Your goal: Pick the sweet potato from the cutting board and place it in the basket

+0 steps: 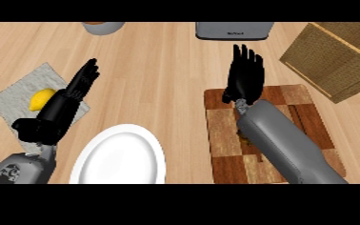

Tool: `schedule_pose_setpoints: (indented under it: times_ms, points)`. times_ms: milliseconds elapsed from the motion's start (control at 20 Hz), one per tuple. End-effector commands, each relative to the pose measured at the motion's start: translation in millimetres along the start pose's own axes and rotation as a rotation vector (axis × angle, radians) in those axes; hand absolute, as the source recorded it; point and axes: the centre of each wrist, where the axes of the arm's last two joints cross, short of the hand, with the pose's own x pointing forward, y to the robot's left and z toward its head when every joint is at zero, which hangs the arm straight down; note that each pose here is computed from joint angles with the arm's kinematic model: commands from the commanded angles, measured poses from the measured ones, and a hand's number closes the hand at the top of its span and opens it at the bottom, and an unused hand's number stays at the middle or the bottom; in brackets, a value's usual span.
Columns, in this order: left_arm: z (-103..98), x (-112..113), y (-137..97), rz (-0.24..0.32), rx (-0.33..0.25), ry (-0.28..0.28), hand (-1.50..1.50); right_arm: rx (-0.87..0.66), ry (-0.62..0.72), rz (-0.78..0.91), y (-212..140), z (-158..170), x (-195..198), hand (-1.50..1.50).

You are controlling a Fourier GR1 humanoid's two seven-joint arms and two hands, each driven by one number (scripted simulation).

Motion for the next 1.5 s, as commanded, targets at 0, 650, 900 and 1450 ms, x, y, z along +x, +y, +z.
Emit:
schedule_pose_setpoints:
  times_ms: [0, 650, 900, 1450]
  points:
    - [-5, 2, -3, -0.001, 0.003, -0.007, 0.00, 0.082, 0.148, 0.295, -23, -10, 33, -1.50]
    - [0, -4, 8, 0.001, 0.022, 0.019, 0.00, 0.436, 0.253, 0.299, -99, 6, 113, -1.50]
    - [6, -10, -1, 0.004, 0.015, 0.025, 0.00, 0.434, 0.265, 0.309, -108, 0, 107, -1.50]
    - [9, -11, 12, 0.002, 0.041, 0.025, 0.00, 0.377, 0.274, 0.206, -88, 21, 49, -1.50]
